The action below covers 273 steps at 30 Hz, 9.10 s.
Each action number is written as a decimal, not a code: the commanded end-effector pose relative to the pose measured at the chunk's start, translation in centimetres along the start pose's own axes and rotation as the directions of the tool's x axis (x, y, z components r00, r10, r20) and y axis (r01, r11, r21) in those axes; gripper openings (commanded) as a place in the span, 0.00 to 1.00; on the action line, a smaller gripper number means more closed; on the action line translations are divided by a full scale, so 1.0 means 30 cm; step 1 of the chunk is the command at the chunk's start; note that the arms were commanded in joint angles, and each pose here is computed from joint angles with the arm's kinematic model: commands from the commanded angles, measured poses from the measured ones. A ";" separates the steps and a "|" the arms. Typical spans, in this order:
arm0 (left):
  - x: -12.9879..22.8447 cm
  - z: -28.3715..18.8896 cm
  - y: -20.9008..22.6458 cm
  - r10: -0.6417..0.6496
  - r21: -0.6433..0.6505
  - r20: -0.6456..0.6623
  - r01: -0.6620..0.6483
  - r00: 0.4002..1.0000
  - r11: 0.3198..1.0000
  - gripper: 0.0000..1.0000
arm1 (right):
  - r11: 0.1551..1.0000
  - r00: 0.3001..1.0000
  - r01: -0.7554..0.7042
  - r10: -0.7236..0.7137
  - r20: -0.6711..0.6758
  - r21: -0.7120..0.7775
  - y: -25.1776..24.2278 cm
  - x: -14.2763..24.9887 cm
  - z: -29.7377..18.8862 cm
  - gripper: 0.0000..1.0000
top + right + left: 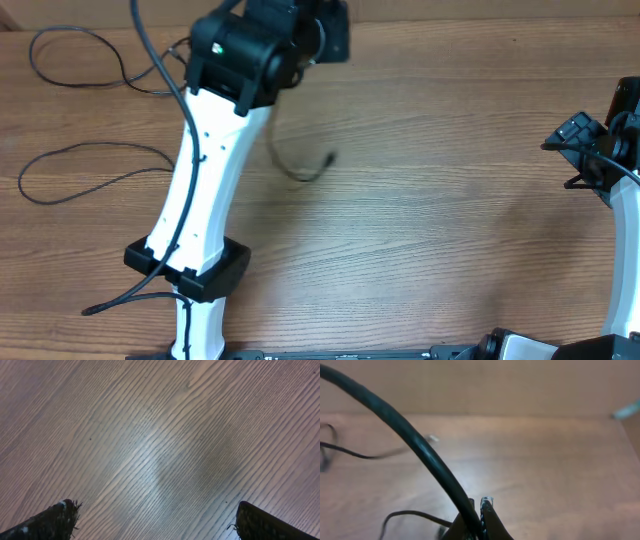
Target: Untangle cables
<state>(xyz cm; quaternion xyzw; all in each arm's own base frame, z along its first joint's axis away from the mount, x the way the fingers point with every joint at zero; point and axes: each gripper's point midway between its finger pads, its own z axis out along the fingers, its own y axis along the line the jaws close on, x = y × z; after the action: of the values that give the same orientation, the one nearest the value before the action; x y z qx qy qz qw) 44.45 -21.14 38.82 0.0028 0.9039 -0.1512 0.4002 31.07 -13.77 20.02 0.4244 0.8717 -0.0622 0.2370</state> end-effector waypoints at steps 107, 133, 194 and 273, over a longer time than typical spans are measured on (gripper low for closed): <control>0.573 -0.502 0.651 -0.592 -0.505 -0.150 0.453 0.792 0.735 0.04 | 1.000 0.999 -0.008 0.008 0.036 -0.007 0.004 -0.038 -0.027 1.00; 0.605 -0.461 0.384 -0.112 -0.021 -0.455 0.114 0.883 0.993 0.04 | 1.000 0.999 -0.008 0.009 0.036 -0.007 0.004 -0.038 -0.027 1.00; 0.965 -0.455 1.673 -0.806 -0.816 0.457 0.537 0.375 -0.214 0.04 | 1.000 0.999 -0.008 0.008 0.036 -0.007 0.004 -0.038 -0.027 1.00; 0.901 -0.200 1.518 -0.962 -0.609 -0.154 0.745 0.226 0.272 1.00 | 1.000 0.999 -0.008 0.008 0.036 -0.007 0.004 -0.038 -0.027 1.00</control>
<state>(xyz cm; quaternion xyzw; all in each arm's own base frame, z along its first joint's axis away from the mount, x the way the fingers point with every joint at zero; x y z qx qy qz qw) 27.79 19.18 8.23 -0.5385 0.8174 -0.1980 -0.0512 31.05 -13.77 20.02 0.4246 0.8717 -0.0624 0.2366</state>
